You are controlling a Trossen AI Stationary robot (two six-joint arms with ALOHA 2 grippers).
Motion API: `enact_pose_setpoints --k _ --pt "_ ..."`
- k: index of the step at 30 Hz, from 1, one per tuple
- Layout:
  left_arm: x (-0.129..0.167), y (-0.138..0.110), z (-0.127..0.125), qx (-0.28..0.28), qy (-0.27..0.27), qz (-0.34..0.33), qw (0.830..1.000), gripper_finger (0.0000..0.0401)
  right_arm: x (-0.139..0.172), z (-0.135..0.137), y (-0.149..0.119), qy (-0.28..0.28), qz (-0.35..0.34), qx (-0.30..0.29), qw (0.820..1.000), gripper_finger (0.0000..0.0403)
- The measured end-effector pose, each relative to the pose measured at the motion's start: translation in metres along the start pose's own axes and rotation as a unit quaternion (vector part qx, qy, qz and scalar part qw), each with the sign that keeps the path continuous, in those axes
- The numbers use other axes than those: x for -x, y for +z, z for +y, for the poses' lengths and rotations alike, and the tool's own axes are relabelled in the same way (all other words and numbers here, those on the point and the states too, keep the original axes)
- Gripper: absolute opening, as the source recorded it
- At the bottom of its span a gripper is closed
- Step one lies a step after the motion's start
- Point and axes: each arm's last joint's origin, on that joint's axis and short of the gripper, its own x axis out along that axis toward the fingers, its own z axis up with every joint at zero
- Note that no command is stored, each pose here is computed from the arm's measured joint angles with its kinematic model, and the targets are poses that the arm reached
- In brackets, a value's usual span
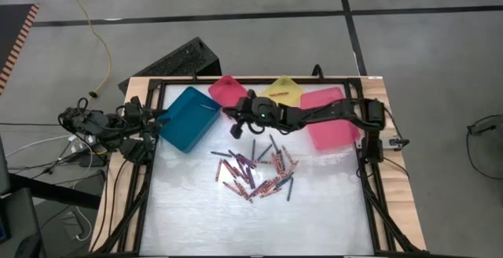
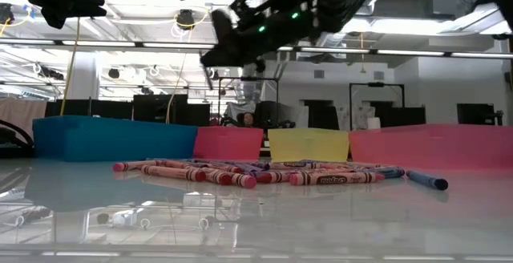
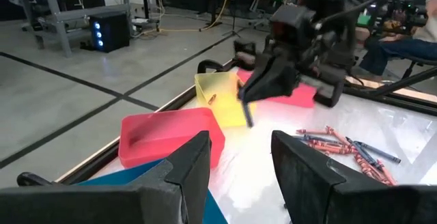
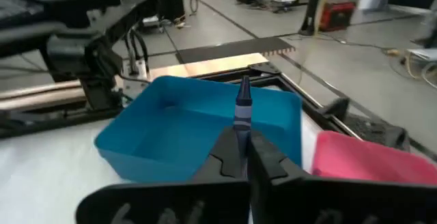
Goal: Sort crayons
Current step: Put the blue crayon into the blue bin
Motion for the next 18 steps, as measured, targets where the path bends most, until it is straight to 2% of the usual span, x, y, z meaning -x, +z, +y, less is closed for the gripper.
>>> enact_pose_setpoints --k 5,10,18 --pt "0.0 0.0 0.0 0.0 0.0 0.0 1.0 0.0145 -0.04 -0.001 -0.006 0.007 0.005 0.04 0.999 0.0003" --pt "0.0 0.0 0.0 0.0 0.0 0.0 1.0 0.0145 -0.074 0.0 -0.002 0.005 -0.02 0.08 0.997 0.0003" --pt "0.0 0.0 0.0 0.0 0.0 0.0 1.0 0.0145 -0.109 -0.015 -0.005 0.011 -0.016 0.088 0.996 0.001"
